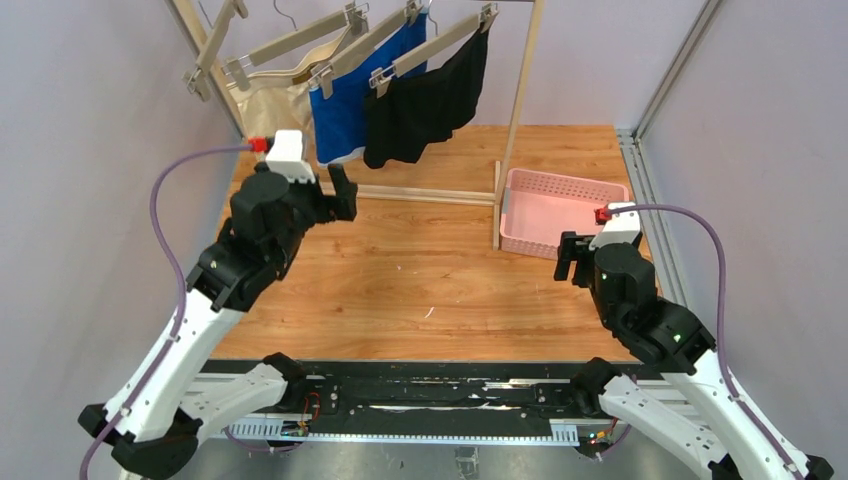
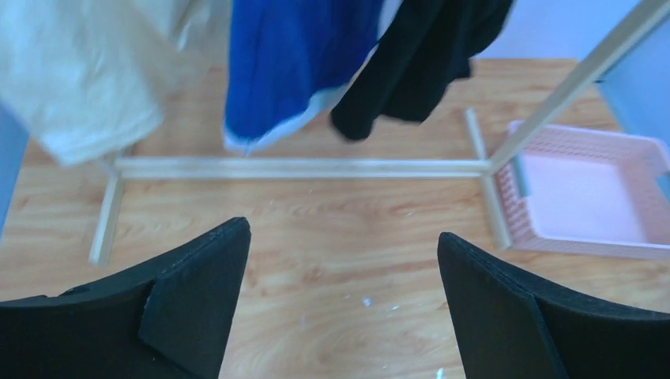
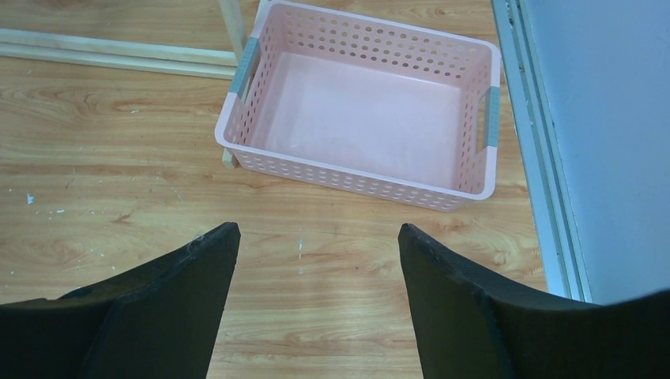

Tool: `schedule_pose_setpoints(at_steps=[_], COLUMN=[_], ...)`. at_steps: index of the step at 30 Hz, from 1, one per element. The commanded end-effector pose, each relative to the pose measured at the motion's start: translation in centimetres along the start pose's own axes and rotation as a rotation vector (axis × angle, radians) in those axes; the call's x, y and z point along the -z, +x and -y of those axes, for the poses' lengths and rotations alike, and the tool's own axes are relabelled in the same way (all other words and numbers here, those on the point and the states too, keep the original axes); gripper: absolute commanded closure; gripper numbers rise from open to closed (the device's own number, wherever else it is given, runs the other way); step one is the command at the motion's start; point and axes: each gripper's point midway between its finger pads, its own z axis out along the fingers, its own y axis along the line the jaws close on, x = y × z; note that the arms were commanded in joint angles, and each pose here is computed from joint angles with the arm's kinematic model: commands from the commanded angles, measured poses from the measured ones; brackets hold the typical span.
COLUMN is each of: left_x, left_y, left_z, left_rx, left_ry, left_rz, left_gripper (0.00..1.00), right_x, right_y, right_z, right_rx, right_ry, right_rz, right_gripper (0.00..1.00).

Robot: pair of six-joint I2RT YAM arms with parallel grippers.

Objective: Remove the underwear clipped to the hanger

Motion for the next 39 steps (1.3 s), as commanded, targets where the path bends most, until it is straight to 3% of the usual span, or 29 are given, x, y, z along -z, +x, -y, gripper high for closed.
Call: schedule_pose_setpoints(at_steps=[1,9,13,17,23,33,39], left_x=[0.6,-0.5,-1.2,-2.8,-4.4,-4.8,-6.7], left_y=[-7.1,-17.4,-20.8,-20.4,-20.0,-24.0,-25.0], left_z=[4.1,2.8,0.4,-3.3,-6.8,-10.0,-10.5], left_rx=[-0.041,-0.194,-0.149,-0.037,-0.106,-0.144,-0.146], left_ry=[0.165,-0.037,-0.064,-0.015,-0.110,-0.234,-0.207], left_rz=[0.059,0.049,0.110,0.066,0.046,0.210,0.270], left_gripper=[0.02,0.02,0.02,0.02,0.02,0.02,0.02], right_x=[-0.2,-0.1,-0.2,-0.3,-0.7,-1.3,-1.2], right_y=[-0.3,-1.2,-1.3,-1.2,-1.0,0.4,1.1], right_z=[-1.0,-1.6,-2.0,-2.2,-3.6,-5.2,-5.8], right_rx=[0.034,0.038,0.045,0.051,0.066,0.070,0.072], right_ry=[-0.048,-0.080,-0.097,-0.108,-0.165,-0.230,-0.259], right_rz=[0.001,0.021,0.021,0.019,0.018,-0.016,-0.038], right_gripper=[0.24,0.24,0.24,0.24,0.25,0.29,0.31])
